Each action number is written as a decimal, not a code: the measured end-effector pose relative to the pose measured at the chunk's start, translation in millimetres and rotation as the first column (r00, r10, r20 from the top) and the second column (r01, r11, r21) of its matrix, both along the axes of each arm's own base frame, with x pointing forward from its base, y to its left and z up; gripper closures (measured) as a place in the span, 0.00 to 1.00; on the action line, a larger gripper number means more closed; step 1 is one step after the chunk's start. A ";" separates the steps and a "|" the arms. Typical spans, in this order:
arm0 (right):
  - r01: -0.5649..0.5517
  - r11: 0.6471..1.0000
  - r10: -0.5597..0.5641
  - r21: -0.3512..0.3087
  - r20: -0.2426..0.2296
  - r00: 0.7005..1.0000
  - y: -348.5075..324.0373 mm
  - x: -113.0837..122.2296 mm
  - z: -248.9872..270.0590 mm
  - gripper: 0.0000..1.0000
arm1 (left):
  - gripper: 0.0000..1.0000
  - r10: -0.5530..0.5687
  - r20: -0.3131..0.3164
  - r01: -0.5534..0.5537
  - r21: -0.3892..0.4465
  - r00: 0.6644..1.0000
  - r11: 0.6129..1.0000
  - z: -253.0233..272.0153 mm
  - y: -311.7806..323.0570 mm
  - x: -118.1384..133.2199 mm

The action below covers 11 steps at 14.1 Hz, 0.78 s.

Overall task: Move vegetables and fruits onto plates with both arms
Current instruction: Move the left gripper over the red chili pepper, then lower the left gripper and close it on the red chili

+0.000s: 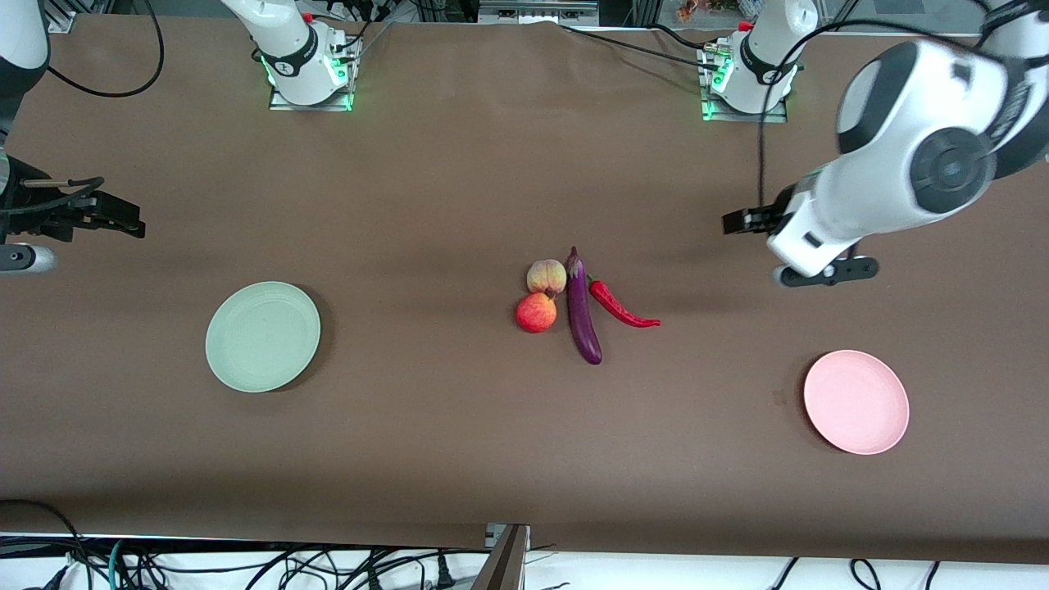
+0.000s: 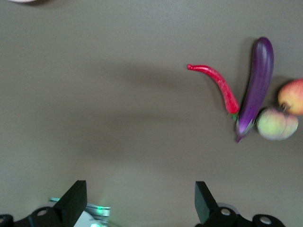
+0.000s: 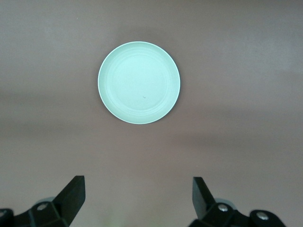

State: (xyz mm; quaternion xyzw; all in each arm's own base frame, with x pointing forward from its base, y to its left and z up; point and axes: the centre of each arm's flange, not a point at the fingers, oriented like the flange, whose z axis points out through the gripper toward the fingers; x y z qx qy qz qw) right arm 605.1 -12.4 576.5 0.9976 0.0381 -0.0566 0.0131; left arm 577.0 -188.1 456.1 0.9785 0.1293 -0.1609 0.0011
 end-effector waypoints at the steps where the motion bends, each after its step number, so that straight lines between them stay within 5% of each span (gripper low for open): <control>1: 0.000 1.000 0.000 0.000 0.000 1.000 0.0 0.0 0.0 0.00 | 0.00 0.063 0.007 -0.064 0.021 0.998 0.998 -18.8 -21.0 3.4; 5: 0.000 1.000 0.000 0.000 0.000 1.000 0.0 0.0 0.0 0.00 | 0.00 0.276 0.029 -0.277 0.066 0.961 0.959 -116.9 -72.4 21.7; 11: -0.001 1.000 0.001 0.000 0.000 1.000 0.3 0.0 0.0 0.00 | 0.00 0.364 0.103 -0.367 0.019 0.926 0.930 -220.6 -125.7 19.8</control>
